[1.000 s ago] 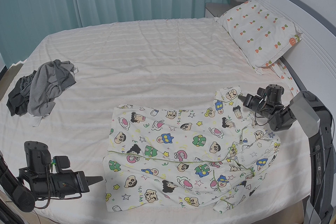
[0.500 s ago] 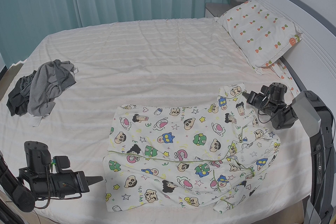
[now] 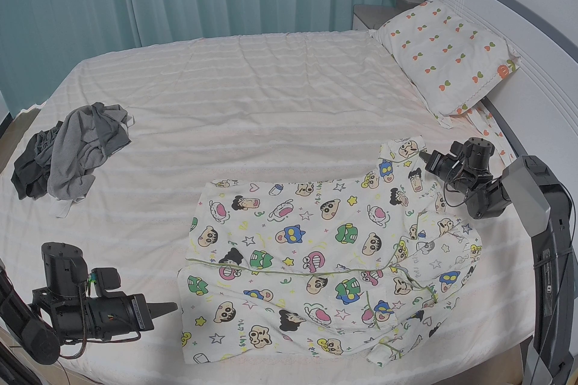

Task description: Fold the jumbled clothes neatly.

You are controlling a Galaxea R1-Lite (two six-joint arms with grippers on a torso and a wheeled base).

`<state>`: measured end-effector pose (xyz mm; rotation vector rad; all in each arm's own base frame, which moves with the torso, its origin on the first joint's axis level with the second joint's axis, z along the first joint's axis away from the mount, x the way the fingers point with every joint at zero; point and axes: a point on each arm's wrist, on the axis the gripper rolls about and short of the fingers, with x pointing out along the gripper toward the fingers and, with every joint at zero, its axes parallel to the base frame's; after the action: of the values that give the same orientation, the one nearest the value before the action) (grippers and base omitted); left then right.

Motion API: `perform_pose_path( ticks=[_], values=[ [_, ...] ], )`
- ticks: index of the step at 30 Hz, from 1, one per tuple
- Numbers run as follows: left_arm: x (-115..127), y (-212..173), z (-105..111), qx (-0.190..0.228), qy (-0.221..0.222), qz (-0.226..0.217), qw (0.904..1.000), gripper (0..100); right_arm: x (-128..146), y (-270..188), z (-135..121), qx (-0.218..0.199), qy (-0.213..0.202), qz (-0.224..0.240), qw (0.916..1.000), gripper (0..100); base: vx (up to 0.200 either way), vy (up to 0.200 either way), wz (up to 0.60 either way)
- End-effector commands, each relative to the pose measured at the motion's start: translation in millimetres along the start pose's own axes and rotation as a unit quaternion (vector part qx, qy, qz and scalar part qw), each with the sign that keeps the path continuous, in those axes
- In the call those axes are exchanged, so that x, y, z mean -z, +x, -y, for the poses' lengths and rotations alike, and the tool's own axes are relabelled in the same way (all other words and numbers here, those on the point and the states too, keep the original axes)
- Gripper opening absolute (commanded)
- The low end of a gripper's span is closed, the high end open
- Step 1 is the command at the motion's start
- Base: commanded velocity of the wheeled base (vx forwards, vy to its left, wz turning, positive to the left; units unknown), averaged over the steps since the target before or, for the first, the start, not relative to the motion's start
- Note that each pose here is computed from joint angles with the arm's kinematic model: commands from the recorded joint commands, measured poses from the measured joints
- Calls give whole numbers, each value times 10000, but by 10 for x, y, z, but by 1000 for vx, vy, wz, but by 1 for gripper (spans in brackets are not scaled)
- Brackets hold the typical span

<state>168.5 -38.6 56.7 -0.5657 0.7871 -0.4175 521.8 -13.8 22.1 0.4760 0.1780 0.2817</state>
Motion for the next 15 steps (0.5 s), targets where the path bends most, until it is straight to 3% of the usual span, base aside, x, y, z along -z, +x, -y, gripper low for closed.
perform_pose_path(
  ticks=[1, 14, 15],
  values=[
    [36, -15, -12, -32, -34, -56, 10000, 0, 4, 20, 11, -9, -9, 26, 10000, 0, 0, 0, 0],
    [36, -15, -12, -32, -34, -56, 10000, 0, -32, 71, 44, 146, -42, 216, 9997, 0, 0, 0, 0],
    [36, -15, -12, -32, -34, -56, 10000, 0, -34, 69, 43, 149, -40, 209, 9997, 100, 0, 0, 0]
  ],
)
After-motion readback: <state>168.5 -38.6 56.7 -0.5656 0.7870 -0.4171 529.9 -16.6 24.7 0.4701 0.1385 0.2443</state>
